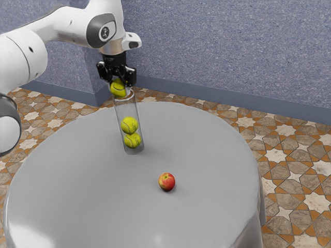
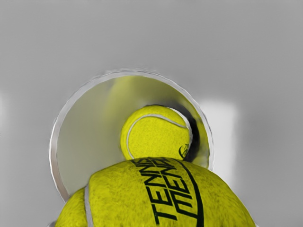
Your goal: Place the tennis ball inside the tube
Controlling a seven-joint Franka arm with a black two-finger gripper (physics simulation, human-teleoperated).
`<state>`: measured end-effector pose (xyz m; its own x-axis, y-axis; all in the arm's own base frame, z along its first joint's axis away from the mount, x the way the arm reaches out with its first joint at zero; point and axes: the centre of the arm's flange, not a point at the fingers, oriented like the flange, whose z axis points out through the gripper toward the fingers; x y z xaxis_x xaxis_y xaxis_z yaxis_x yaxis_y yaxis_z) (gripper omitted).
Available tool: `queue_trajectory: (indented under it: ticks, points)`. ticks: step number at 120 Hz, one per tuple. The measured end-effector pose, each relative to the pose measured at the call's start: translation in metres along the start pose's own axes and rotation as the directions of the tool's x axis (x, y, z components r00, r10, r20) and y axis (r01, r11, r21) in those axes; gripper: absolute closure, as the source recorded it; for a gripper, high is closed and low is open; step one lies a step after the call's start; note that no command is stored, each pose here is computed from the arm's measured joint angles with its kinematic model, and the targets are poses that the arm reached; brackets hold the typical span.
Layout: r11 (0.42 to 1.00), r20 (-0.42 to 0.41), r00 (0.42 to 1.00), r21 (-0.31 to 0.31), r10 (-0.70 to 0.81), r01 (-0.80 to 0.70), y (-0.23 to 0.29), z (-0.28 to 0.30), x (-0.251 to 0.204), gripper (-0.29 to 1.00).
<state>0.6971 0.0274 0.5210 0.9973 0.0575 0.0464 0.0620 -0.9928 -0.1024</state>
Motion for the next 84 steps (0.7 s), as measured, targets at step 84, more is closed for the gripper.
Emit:
queue_trajectory:
  ticks: [84]
  points:
    - [0.997,-0.058,0.997,-0.052,-0.059,0.056,-0.012,-0.087,-0.094,0.04]
